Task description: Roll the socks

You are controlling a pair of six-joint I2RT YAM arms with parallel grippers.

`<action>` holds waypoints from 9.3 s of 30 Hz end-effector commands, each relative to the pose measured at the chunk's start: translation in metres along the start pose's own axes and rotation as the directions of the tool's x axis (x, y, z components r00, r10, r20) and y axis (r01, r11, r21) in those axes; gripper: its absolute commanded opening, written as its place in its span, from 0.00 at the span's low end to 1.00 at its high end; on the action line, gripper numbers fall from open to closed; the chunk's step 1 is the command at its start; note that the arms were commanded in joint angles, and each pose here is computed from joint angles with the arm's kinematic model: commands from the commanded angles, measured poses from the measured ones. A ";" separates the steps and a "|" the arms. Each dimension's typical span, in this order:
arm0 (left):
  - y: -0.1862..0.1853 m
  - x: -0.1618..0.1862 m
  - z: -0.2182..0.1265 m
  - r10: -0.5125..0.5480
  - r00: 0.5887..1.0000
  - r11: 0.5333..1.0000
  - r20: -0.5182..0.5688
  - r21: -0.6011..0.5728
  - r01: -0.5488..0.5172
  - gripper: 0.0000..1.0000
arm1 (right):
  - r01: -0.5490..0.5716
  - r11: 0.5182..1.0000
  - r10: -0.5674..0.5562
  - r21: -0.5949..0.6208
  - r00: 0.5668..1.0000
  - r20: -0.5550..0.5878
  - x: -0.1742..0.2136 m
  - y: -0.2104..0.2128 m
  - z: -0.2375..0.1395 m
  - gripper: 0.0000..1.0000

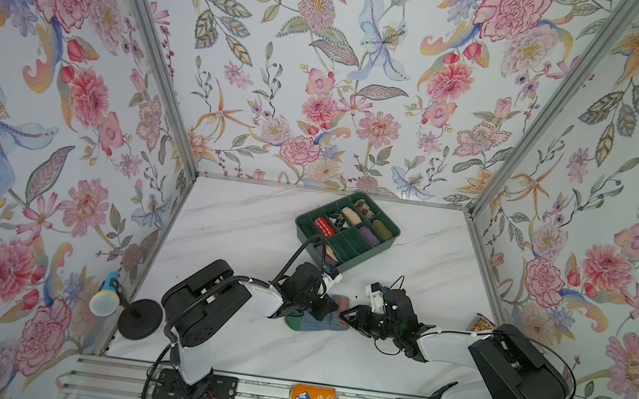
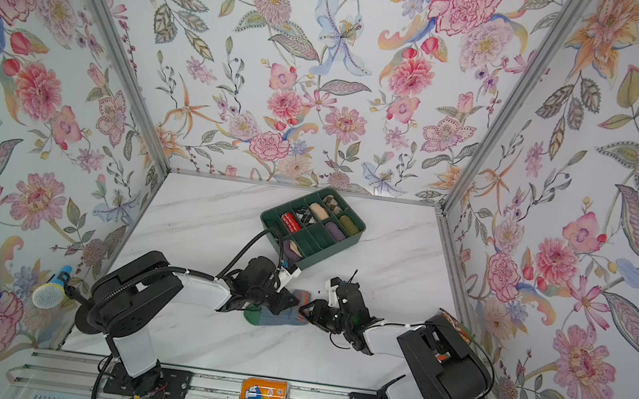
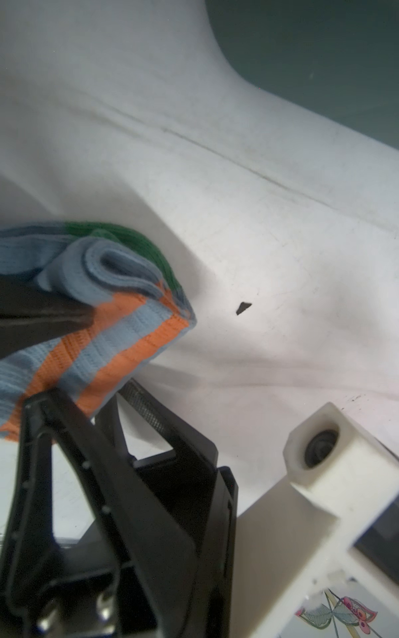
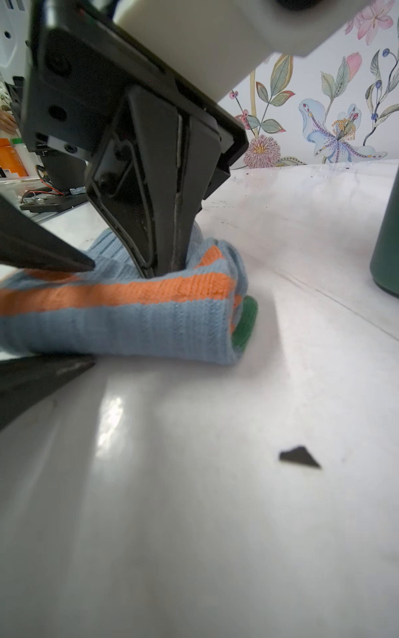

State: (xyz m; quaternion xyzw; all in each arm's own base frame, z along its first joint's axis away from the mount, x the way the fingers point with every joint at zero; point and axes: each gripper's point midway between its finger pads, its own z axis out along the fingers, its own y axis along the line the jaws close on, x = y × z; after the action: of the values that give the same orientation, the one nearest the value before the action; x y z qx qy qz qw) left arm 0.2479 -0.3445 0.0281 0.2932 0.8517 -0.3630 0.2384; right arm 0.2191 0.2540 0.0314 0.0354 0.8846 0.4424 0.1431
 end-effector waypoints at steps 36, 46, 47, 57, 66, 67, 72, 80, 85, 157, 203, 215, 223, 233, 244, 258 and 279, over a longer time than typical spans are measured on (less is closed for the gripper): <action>0.033 0.069 -0.045 -0.114 0.984 0.969 -0.137 -0.235 0.080 0.00 | 0.159 0.951 -0.142 0.266 0.986 -0.082 -0.001 -0.012 0.001 0.18; 0.050 0.092 -0.045 -0.170 0.971 0.962 -0.165 -0.243 0.127 0.00 | 0.238 0.918 -0.210 0.316 0.970 -0.121 -0.008 -0.021 -0.011 0.17; 0.054 0.097 -0.046 -0.182 0.969 0.959 -0.167 -0.248 0.138 0.00 | 0.236 0.912 -0.207 0.336 0.971 -0.120 -0.013 -0.027 -0.014 0.17; 0.073 0.132 -0.049 -0.292 0.944 0.938 -0.152 -0.241 0.251 0.00 | 0.321 0.857 -0.265 0.404 0.946 -0.189 -0.020 -0.041 -0.024 0.16; 0.075 0.140 -0.041 -0.330 0.933 0.932 -0.141 -0.203 0.299 0.00 | 0.429 0.722 -0.365 0.543 0.903 -0.228 -0.034 -0.045 -0.047 0.16; 0.075 0.139 -0.041 -0.329 0.934 0.933 -0.141 -0.201 0.299 0.00 | 0.431 0.718 -0.371 0.547 0.902 -0.223 -0.035 -0.043 -0.049 0.16; 0.070 0.126 -0.040 -0.314 0.941 0.940 -0.128 -0.184 0.289 0.00 | 0.442 0.679 -0.406 0.586 0.891 -0.203 -0.035 -0.026 -0.047 0.16; 0.058 0.102 -0.043 -0.276 0.955 0.953 -0.112 -0.160 0.256 0.00 | 0.487 0.508 -0.422 0.710 0.860 -0.288 -0.035 -0.023 -0.042 0.16; 0.047 0.091 -0.047 -0.259 0.961 0.960 -0.102 -0.140 0.244 0.00 | 0.518 0.417 -0.426 0.747 0.837 -0.343 -0.033 -0.023 -0.036 0.15; 0.004 0.040 0.039 -0.173 0.977 0.985 -0.129 -0.044 0.168 0.00 | 0.302 0.755 -0.363 0.582 0.932 -0.012 -0.050 -0.018 -0.062 0.45; 0.001 0.037 0.015 -0.139 0.979 0.989 -0.146 -0.061 0.132 0.00 | 0.263 0.932 -0.268 0.250 0.963 -0.017 -0.025 0.003 -0.015 0.40; 0.007 0.050 0.010 -0.168 0.974 0.985 -0.151 -0.056 0.161 0.00 | 0.194 0.965 -0.186 0.178 0.981 -0.058 -0.009 -0.005 0.002 0.47; 0.007 0.059 0.010 -0.191 0.969 0.982 -0.155 -0.038 0.187 0.00 | 0.129 0.988 -0.126 0.081 0.991 -0.035 -0.003 0.000 0.011 0.48; -0.006 0.070 0.012 -0.227 0.960 0.971 -0.162 0.040 0.237 0.00 | 0.115 0.992 -0.115 0.049 0.993 -0.001 -0.007 0.000 0.017 0.44; -0.025 0.071 0.017 -0.253 0.954 0.953 -0.161 0.126 0.274 0.00 | 0.090 0.996 -0.090 0.002 0.996 0.000 -0.005 -0.003 0.029 0.33; -0.025 0.074 0.018 -0.250 0.952 0.955 -0.175 0.115 0.272 0.00 | 0.097 0.994 -0.095 0.058 0.995 -0.037 0.001 -0.016 0.031 0.00; 0.040 0.038 -0.024 -0.216 0.972 0.972 -0.095 -0.111 0.205 0.09 | 0.182 0.964 -0.164 0.195 0.981 -0.106 0.003 -0.022 0.021 0.00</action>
State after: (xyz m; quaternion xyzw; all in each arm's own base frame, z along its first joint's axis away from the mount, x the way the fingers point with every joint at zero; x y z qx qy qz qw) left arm 0.2526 -0.3152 0.0208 0.2078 0.8818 -0.3692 0.2073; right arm 0.2373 0.2764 0.0299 -0.0531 0.9006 0.3965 0.1699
